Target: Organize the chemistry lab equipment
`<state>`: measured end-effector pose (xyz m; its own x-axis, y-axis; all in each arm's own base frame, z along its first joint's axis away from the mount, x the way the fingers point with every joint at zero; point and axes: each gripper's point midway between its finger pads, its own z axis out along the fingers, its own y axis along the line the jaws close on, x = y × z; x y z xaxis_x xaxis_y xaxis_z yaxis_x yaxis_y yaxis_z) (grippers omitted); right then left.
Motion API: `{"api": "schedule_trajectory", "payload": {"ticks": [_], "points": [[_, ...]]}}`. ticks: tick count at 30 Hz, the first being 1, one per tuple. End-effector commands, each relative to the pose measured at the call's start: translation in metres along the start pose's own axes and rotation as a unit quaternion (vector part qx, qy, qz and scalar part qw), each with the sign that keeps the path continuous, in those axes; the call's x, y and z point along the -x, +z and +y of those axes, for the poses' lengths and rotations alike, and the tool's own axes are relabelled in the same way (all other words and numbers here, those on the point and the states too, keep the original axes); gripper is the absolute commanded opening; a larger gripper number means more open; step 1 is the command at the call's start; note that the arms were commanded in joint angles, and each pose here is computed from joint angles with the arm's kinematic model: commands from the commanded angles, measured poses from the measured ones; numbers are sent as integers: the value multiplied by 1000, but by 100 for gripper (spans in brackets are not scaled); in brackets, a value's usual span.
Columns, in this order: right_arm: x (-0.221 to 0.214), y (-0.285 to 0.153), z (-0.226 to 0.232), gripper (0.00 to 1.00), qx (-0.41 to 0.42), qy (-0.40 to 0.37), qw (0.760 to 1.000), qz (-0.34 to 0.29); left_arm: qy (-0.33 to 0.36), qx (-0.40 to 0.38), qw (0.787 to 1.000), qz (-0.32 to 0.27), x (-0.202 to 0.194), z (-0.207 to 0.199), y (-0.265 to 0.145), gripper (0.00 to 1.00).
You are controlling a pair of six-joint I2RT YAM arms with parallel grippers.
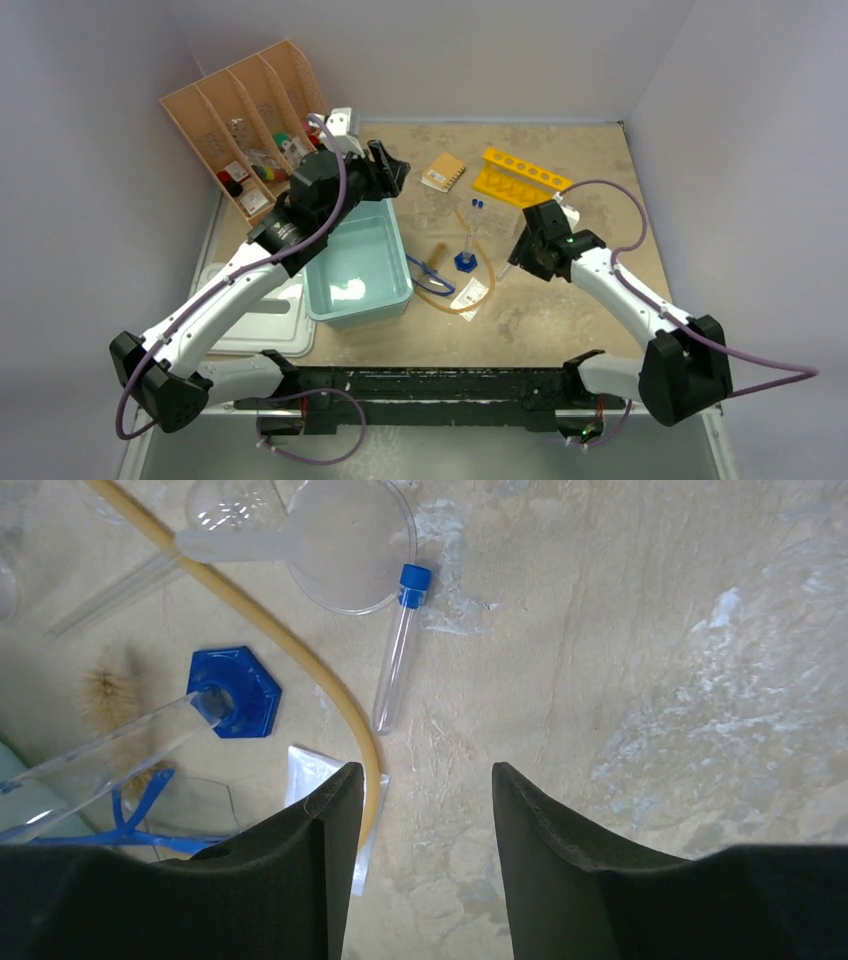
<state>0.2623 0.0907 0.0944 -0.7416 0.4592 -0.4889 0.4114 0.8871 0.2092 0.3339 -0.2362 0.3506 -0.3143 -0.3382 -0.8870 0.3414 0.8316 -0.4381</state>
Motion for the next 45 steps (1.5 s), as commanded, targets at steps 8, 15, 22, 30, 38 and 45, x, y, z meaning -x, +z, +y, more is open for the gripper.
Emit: {"api": "schedule_trajectory", "payload": {"ticks": [8,15,22,30,38,45], "points": [[12,51,25,52,37,-6,998,-46,-13,0,1000,-9,10,2,-18,55],[14,69,18,50,-2,-22,999,-46,-12,-21,1000,-11,14,-8,-17,55],[16,78,8,41,-24,-39,997,-60,-6,-17,1000,-3,12,-7,-12,55],[8,84,4,32,-38,-44,997,-43,3,-5,1000,-2,12,-3,-7,55],[-3,85,-3,18,-44,-39,998,-27,-2,-6,1000,2,9,-4,-7,55],[20,59,1,11,-26,-17,997,-76,-22,-36,999,3,11,-17,-6,55]]}}
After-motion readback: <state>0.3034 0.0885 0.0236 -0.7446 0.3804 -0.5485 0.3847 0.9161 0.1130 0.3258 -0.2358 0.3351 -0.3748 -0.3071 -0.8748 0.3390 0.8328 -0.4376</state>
